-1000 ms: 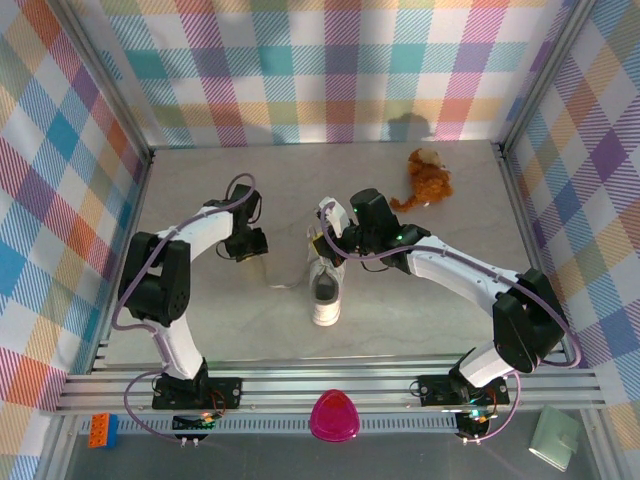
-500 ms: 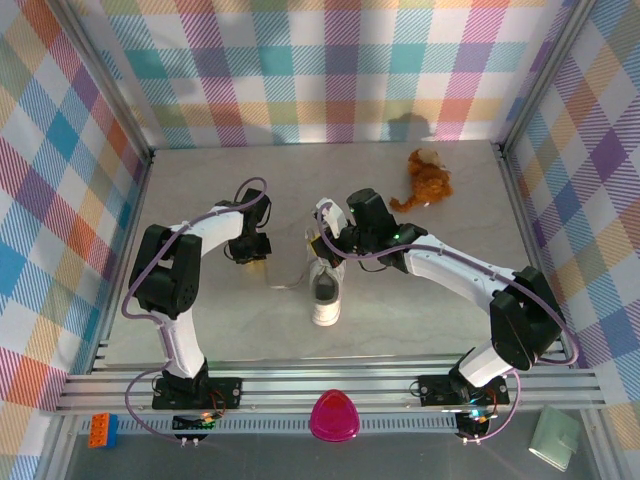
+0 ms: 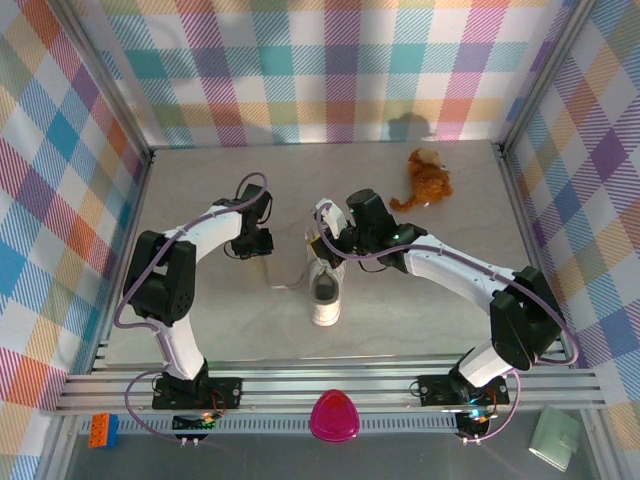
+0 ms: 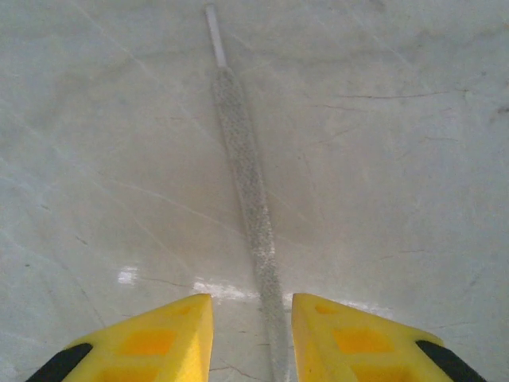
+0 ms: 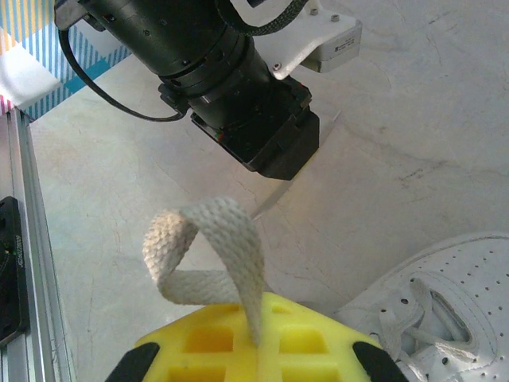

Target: Tie the shoes

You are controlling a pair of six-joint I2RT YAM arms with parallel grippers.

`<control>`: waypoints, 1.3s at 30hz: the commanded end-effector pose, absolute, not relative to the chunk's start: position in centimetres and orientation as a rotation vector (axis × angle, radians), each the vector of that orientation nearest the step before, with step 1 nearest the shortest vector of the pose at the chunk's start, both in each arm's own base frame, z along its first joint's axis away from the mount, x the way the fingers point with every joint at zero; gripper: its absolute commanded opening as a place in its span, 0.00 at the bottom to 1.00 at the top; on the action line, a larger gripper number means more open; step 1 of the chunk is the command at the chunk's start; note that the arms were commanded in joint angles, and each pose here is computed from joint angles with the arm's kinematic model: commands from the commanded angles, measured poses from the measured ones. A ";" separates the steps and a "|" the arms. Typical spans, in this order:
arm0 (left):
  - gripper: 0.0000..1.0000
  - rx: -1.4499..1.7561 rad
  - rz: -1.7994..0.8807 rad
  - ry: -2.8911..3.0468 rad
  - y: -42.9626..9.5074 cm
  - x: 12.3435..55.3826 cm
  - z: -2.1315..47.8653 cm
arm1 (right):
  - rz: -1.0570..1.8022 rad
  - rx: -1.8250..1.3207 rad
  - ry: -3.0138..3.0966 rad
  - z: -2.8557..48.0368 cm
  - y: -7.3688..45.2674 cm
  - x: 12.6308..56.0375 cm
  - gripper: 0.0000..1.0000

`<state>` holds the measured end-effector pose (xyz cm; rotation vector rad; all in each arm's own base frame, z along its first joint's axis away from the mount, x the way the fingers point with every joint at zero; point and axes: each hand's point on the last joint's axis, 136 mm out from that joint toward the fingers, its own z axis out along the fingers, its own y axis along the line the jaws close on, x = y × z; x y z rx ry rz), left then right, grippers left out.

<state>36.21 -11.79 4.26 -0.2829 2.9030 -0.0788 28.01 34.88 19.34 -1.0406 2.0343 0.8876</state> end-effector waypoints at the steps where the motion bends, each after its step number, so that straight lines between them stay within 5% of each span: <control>1: 0.33 -0.256 -0.099 2.912 -12.9 36.3 4.0 | 0.902 -1.057 2.009 20.2 35.6 27.8 0.00; 9: 0.31 -0.249 -0.045 2.960 -12.5 35.7 1.4 | 0.884 -1.056 2.020 20.1 35.3 27.8 0.00; 16: 0.00 -0.176 -0.022 2.924 -12.0 36.3 2.9 | 0.867 -1.009 2.045 19.9 35.2 28.4 0.00; 32: 0.00 -0.072 -0.320 2.358 -13.6 43.8 21.6 | 0.971 -1.041 2.020 20.0 36.0 27.5 0.00; 39: 0.00 0.127 -0.540 2.166 -16.1 41.1 27.9 | 0.897 -0.970 2.104 19.6 35.6 28.9 0.00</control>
